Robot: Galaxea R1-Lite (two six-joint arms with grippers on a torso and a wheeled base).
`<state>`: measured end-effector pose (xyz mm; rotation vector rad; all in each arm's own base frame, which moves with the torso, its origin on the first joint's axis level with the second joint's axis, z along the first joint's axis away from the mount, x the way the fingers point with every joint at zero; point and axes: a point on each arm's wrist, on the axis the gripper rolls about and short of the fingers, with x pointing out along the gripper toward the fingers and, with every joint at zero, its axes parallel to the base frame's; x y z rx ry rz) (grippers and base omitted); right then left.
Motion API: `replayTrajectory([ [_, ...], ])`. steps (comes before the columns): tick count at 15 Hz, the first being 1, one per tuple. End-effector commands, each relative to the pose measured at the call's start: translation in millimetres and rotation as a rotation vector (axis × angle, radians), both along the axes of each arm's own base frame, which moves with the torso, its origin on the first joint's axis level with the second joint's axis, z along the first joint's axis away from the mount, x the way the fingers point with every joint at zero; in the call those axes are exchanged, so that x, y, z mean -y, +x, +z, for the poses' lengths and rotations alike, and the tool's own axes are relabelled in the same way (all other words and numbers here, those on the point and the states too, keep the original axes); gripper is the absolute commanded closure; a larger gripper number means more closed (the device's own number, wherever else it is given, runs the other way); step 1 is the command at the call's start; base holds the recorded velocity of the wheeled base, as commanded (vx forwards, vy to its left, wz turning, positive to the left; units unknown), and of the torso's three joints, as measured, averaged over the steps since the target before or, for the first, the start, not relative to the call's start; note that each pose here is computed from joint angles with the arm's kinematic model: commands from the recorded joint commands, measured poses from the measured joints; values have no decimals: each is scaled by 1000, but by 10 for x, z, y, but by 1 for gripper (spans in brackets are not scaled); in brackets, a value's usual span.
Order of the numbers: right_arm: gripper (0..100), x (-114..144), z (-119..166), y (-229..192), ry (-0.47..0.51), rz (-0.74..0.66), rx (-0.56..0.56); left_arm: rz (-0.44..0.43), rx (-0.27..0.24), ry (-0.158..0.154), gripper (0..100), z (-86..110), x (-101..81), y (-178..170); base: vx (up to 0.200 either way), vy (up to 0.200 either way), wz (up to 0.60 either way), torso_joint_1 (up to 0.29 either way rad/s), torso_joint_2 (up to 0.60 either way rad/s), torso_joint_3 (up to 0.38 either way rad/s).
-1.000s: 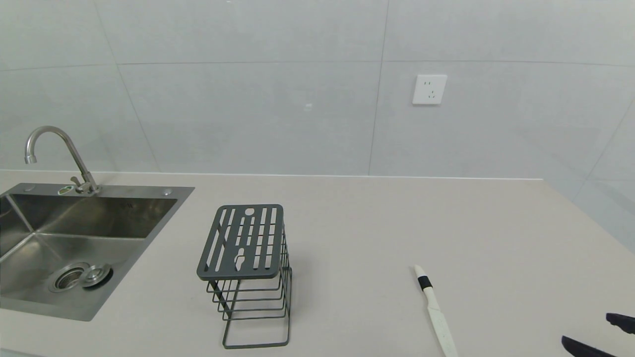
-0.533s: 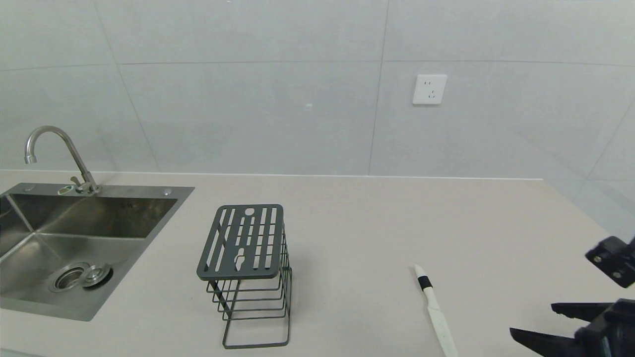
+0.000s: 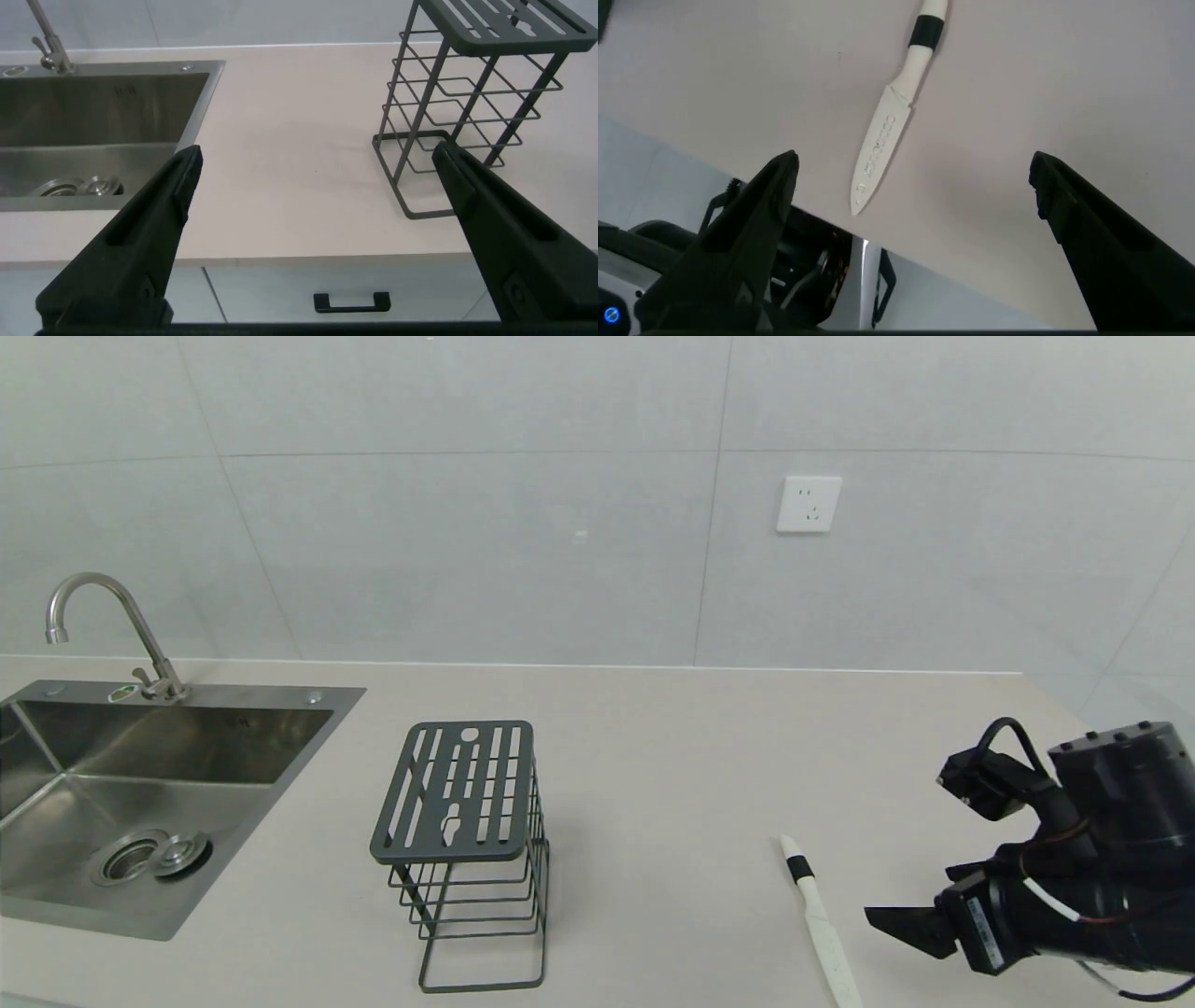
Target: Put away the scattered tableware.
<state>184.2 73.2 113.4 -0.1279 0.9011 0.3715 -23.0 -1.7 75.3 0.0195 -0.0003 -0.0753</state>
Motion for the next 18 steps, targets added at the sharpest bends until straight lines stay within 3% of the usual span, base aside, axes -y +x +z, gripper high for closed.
replayTrajectory([
  [1,0,-57,-191,137,-38,-8,-58,0,-1,0,0,0,0,1,0,0,0,0,0,0],
  [8,0,-285,-507,302,-43,-61,-189,-1,-1,5,0,0,0,1,0,0,0,0,0,0],
  [13,0,-345,-720,434,-78,-118,-174,0,-1,5,0,0,0,1,0,0,0,0,0,0],
  [18,0,-484,-763,400,-92,-64,-181,-1,-1,5,0,0,0,1,0,0,0,0,0,0],
])
